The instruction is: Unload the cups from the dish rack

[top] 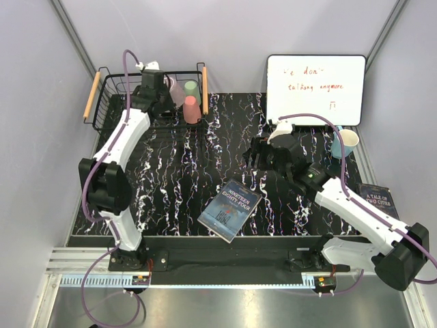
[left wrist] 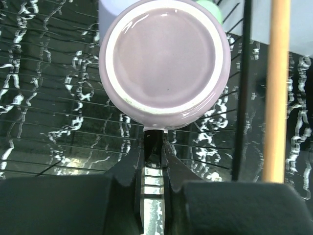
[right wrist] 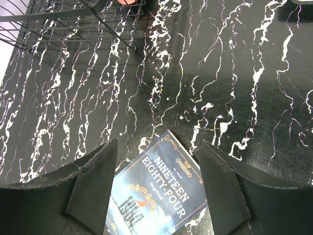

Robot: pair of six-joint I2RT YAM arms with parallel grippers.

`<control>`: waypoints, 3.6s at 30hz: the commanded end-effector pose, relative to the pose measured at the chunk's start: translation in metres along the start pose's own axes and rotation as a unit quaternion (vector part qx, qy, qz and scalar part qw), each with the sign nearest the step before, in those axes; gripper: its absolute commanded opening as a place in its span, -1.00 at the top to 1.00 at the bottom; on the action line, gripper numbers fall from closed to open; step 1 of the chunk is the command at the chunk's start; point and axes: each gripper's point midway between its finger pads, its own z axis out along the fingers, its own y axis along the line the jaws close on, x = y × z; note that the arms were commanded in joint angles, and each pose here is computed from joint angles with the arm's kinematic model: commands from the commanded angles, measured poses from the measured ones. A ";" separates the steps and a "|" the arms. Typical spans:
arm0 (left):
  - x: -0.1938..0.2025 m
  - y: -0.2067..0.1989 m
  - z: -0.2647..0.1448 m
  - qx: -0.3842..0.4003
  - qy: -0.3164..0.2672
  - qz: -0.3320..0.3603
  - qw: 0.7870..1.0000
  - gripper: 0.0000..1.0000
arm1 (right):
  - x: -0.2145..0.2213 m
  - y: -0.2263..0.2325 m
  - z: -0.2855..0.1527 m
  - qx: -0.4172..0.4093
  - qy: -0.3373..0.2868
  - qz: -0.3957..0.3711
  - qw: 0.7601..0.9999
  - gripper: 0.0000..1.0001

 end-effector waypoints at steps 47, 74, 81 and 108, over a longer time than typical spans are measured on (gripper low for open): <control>0.057 -0.119 -0.319 0.663 -0.063 -0.167 0.727 1.00 | -0.140 0.126 -0.090 -0.438 -0.178 0.147 0.869 -0.55; 0.107 -0.154 -0.312 0.673 -0.001 -0.163 0.721 1.00 | -0.113 0.139 -0.052 -0.469 -0.092 0.178 0.860 0.39; 0.107 -0.149 -0.294 0.636 -0.013 -0.172 0.752 0.89 | -0.107 0.130 -0.062 -0.454 -0.101 0.173 0.868 1.00; 0.176 -0.098 -0.159 0.306 0.139 -0.181 0.924 -0.98 | -0.089 -0.136 -0.004 0.261 -0.028 0.114 0.958 1.00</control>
